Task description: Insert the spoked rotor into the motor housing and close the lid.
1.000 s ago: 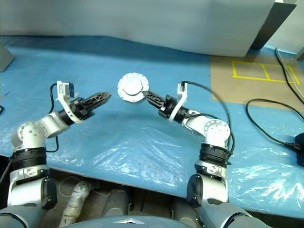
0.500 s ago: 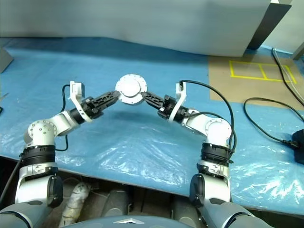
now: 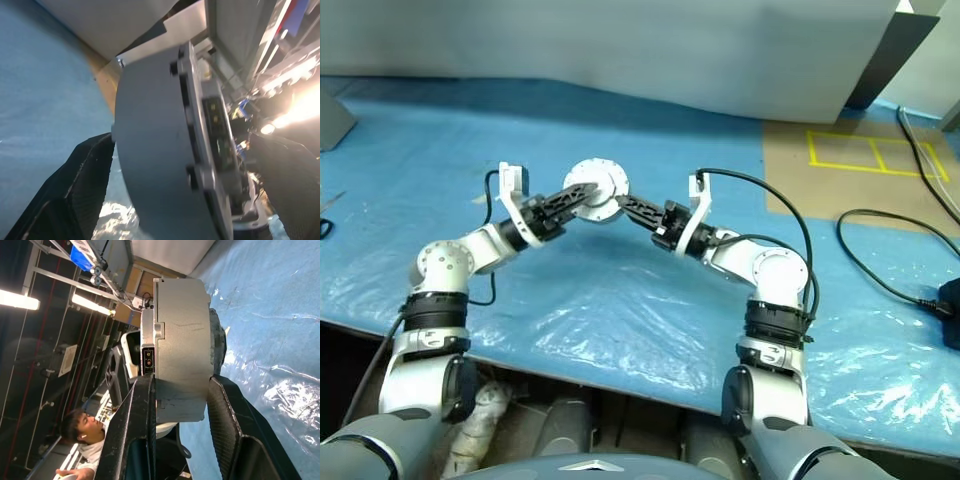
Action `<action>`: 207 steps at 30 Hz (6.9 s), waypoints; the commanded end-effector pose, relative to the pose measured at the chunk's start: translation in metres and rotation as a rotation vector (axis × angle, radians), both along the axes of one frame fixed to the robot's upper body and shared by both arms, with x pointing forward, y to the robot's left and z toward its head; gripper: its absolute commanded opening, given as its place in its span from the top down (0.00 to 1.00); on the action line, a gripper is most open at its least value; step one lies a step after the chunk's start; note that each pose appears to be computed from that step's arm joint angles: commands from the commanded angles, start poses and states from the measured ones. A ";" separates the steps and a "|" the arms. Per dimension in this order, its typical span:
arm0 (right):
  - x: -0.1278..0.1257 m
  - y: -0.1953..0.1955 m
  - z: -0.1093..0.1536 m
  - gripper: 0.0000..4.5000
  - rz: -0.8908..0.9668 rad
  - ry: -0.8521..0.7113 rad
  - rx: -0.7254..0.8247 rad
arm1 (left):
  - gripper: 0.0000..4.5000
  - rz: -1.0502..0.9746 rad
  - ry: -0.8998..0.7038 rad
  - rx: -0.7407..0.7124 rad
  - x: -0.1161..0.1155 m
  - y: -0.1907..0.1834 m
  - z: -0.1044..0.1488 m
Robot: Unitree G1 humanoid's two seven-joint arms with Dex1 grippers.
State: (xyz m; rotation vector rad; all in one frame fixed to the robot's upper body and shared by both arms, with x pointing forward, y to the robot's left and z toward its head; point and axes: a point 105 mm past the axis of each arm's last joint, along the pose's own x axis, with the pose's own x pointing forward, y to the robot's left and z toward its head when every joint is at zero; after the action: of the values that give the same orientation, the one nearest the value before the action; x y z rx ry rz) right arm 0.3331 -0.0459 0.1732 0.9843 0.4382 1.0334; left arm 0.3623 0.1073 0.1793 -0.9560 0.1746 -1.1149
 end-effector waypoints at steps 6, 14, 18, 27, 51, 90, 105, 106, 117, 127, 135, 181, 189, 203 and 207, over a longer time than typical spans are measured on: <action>-0.003 0.000 0.027 0.77 0.009 -0.091 0.061 | 0.00 -0.035 0.021 -0.075 0.004 -0.018 0.004; -0.002 0.000 0.023 0.77 -0.007 -0.065 0.056 | 0.35 -0.006 0.071 -0.052 0.006 -0.013 -0.006; 0.000 0.002 0.022 0.77 -0.007 -0.047 0.068 | 0.41 -0.025 0.073 -0.079 0.004 -0.014 -0.002; 0.012 -0.001 0.015 0.77 -0.077 0.005 0.060 | 0.42 -0.109 0.041 -0.105 -0.016 -0.019 0.013; 0.013 -0.005 0.012 0.31 -0.081 -0.034 0.009 | 0.47 0.604 -0.092 0.139 0.054 0.120 0.024; 0.009 0.002 -0.001 0.30 -0.059 -0.062 -0.083 | 0.01 1.095 0.311 0.352 0.024 0.252 -0.083; 0.008 -0.019 0.016 0.30 -0.142 -0.287 -0.192 | 0.01 0.600 -0.269 0.328 0.038 0.154 0.045; 0.009 -0.024 0.019 0.30 -0.174 -0.341 -0.225 | 0.01 0.541 -0.312 0.339 0.038 0.134 0.051; 0.002 -0.069 0.000 0.30 -0.278 -0.576 -0.611 | 0.01 0.036 -0.567 0.649 -0.001 -0.008 -0.003; -0.003 -0.079 -0.008 0.30 -0.377 -0.513 -0.603 | 0.01 -0.100 -0.623 0.655 -0.017 -0.038 -0.019; -0.003 -0.074 -0.008 0.30 -0.358 -0.531 -0.617 | 0.01 -0.067 -0.647 0.650 -0.014 -0.040 -0.016; 0.000 -0.064 -0.008 0.30 -0.337 -0.540 -0.604 | 0.01 -0.065 -0.653 0.644 -0.009 -0.036 -0.013; -0.002 -0.065 -0.011 0.30 -0.342 -0.527 -0.601 | 0.01 -0.039 -0.646 0.654 -0.002 -0.025 -0.007; 0.000 -0.065 -0.013 0.30 -0.335 -0.526 -0.619 | 0.01 -0.031 -0.657 0.674 -0.004 -0.028 -0.013; 0.001 -0.063 -0.012 0.30 -0.334 -0.529 -0.615 | 0.01 -0.026 -0.653 0.679 -0.004 -0.027 -0.016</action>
State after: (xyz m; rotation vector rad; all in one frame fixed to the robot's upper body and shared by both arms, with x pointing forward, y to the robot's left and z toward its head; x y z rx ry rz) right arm 0.3344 -0.1114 0.1458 0.2142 0.1813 0.7255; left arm 0.3605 0.0825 0.1536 0.0066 0.0705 -1.2128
